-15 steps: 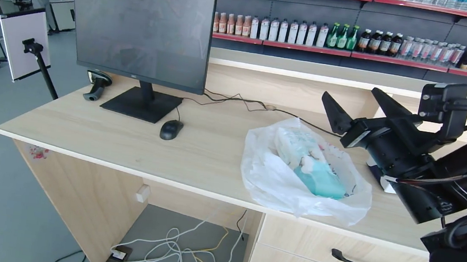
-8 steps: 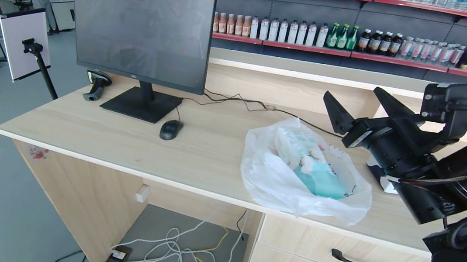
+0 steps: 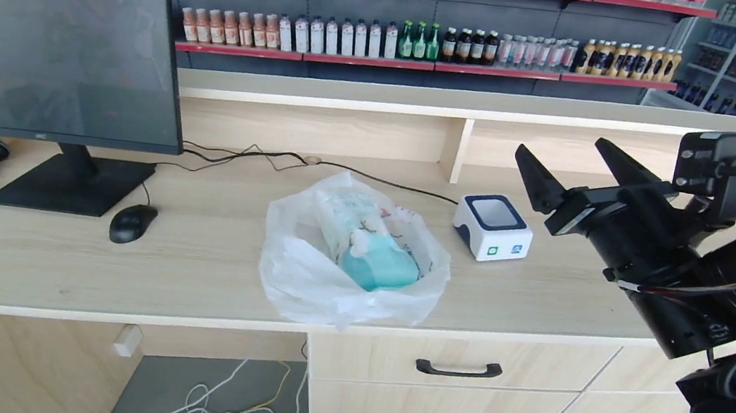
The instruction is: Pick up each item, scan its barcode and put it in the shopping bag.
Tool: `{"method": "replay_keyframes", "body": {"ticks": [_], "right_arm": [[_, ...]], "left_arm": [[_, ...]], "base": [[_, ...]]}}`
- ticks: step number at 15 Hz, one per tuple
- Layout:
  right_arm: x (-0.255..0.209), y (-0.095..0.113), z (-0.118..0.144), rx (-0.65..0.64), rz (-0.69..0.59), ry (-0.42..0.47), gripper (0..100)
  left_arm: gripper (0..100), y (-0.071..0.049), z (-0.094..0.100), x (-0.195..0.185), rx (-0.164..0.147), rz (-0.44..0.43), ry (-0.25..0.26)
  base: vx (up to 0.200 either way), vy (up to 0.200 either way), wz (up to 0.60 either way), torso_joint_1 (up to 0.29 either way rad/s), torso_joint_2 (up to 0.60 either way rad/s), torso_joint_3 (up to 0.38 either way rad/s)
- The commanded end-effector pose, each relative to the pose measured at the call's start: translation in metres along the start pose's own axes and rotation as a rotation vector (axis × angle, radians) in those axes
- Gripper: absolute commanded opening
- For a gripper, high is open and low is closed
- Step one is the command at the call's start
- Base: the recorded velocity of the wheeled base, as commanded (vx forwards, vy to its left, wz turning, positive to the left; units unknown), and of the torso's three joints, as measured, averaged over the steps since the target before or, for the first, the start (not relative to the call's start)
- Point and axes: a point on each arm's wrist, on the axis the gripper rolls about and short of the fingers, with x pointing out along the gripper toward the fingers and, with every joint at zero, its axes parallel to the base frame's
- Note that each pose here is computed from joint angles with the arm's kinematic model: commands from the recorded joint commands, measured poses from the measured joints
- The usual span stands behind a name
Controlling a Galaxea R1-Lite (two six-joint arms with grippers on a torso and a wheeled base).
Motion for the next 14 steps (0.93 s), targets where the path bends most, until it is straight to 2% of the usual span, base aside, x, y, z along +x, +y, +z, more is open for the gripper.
{"method": "replay_keyframes", "body": {"ticks": [1, 14], "right_arm": [[-0.0023, 0.0015, 0.0062, 0.003, 0.005, -0.016, 100], [-0.0079, -0.0037, 0.002, -0.013, -0.008, 0.011, 100]], "left_arm": [[100, 0.0, 0.0, 0.0, 0.0, -0.001, 0.0], [100, 0.0, 0.0, 0.0, -0.003, 0.001, 0.0]], "base": [[0.0, -0.2, 0.0, 0.007, 0.01, 0.002], [0.0, -0.2, 0.0, 0.004, 0.0, 0.003]]}}
